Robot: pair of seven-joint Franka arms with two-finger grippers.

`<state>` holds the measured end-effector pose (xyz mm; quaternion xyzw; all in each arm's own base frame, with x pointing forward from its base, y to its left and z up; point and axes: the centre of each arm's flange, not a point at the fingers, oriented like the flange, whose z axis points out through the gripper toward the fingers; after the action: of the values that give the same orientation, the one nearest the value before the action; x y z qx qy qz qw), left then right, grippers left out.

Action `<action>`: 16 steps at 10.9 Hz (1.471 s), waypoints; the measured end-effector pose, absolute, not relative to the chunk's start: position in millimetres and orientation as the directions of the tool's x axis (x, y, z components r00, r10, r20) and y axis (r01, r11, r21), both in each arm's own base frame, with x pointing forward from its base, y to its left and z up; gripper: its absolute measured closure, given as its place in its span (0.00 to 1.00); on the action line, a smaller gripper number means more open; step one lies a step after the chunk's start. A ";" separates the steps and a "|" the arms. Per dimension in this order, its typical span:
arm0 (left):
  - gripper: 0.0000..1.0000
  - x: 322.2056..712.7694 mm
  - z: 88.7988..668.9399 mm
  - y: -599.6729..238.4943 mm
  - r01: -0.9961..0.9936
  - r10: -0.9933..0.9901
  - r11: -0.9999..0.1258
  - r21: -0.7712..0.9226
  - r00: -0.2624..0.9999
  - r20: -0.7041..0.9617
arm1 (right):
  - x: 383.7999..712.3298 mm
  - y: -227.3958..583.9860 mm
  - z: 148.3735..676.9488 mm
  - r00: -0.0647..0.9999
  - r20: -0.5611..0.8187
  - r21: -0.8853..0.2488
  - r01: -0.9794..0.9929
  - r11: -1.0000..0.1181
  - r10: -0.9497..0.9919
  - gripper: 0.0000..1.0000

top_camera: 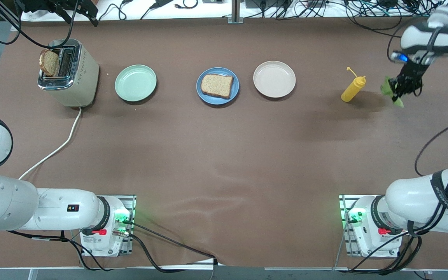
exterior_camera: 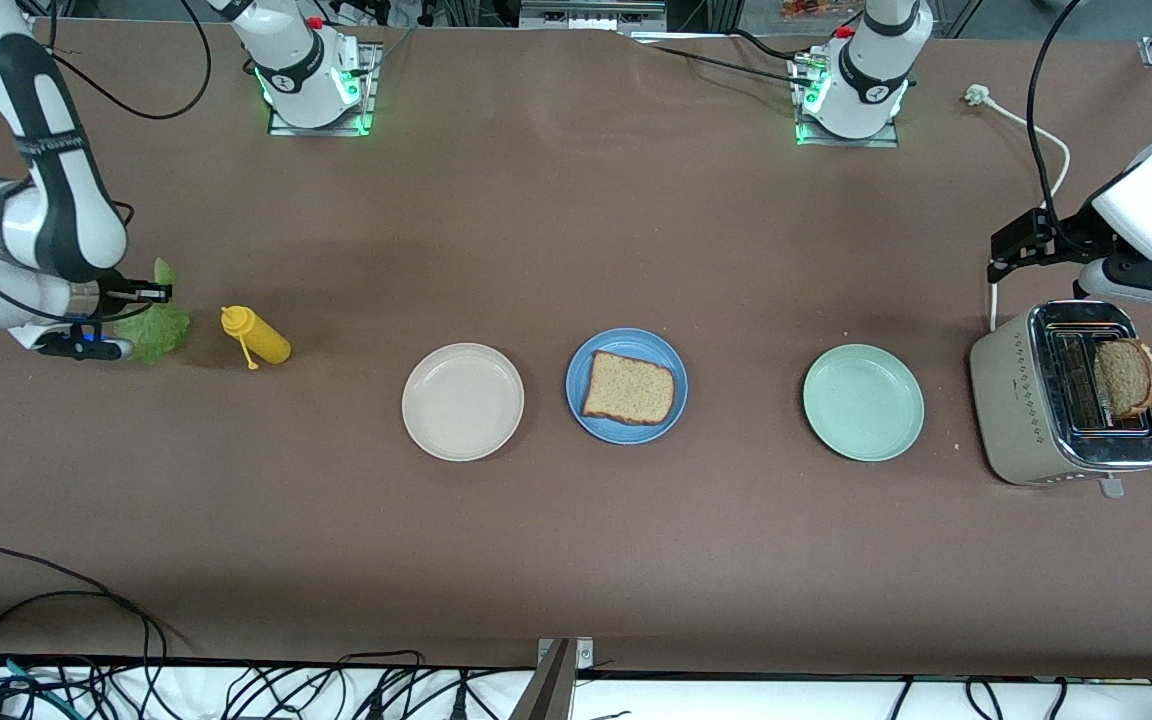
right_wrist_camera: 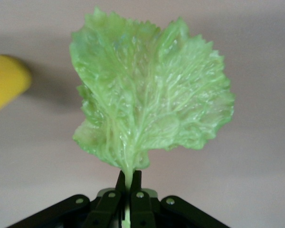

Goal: Make sandwich in blue plate with both arms
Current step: 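Carry the lettuce with the right gripper over the bread on the blue plate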

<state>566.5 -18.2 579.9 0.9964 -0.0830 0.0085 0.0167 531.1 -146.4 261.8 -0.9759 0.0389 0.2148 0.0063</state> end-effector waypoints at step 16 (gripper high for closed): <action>0.00 565.3 603.7 -34.1 -0.200 -0.199 -0.980 0.003 0.978 0.064 | 550.5 449.1 351.9 0.977 -0.053 -0.259 -0.213 -0.942 -0.206 0.95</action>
<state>565.3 -34.1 603.7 0.9945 -0.1003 0.0315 0.0045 550.5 449.1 351.9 -0.9853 0.1063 0.0124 0.1330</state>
